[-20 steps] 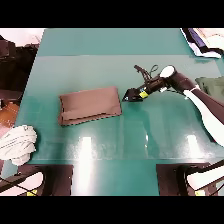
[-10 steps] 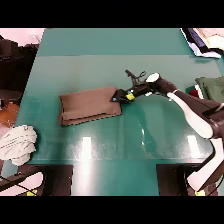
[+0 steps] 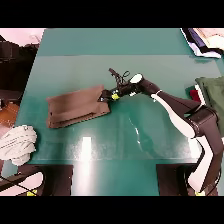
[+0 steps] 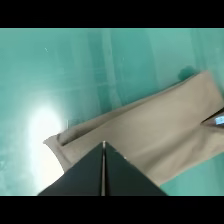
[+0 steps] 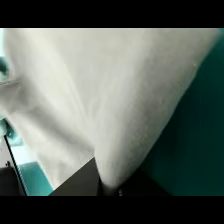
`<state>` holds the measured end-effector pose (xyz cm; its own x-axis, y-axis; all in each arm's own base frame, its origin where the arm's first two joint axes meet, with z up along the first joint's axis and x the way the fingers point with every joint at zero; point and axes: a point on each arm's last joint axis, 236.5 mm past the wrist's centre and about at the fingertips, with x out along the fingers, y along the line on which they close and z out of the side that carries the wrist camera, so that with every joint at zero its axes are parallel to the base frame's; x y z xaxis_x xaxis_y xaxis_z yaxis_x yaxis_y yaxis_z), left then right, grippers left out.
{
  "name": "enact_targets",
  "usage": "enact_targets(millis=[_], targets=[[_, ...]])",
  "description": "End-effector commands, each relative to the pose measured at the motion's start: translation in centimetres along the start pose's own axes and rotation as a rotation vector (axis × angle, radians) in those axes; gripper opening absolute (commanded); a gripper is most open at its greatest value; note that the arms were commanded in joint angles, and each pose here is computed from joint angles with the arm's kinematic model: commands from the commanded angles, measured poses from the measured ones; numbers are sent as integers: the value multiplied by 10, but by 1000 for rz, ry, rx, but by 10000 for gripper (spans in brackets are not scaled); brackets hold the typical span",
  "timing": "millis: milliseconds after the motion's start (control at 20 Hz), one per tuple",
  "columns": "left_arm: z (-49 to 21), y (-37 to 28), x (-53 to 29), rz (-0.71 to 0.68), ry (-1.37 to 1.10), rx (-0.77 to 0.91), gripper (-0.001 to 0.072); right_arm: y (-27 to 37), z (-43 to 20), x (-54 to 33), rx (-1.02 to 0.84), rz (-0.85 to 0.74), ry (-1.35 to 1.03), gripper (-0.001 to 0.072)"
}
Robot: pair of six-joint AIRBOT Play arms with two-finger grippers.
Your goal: Fold the shirts.
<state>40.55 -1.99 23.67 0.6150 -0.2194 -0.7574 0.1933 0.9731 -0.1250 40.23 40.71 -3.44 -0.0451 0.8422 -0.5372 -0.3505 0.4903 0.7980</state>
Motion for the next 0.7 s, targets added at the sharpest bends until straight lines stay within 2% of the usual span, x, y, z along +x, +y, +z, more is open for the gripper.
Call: enact_targets(millis=[0, 250, 450, 650], targets=[[-8, -12, 2, -24, 39, 21, 28, 0, 8, -49, -94, -77, -4, 16], [2, -78, 10, -121, 2, 120, 28, -43, 10, -193, 17, -222, -171, 17], [9, -135, 20, -207, -54, 189, 28, -94, 2, -325, 113, -406, -412, 16], [-20, -177, 46, -275, 17, 188, 28, -139, -4, -450, 220, -546, -689, 16]])
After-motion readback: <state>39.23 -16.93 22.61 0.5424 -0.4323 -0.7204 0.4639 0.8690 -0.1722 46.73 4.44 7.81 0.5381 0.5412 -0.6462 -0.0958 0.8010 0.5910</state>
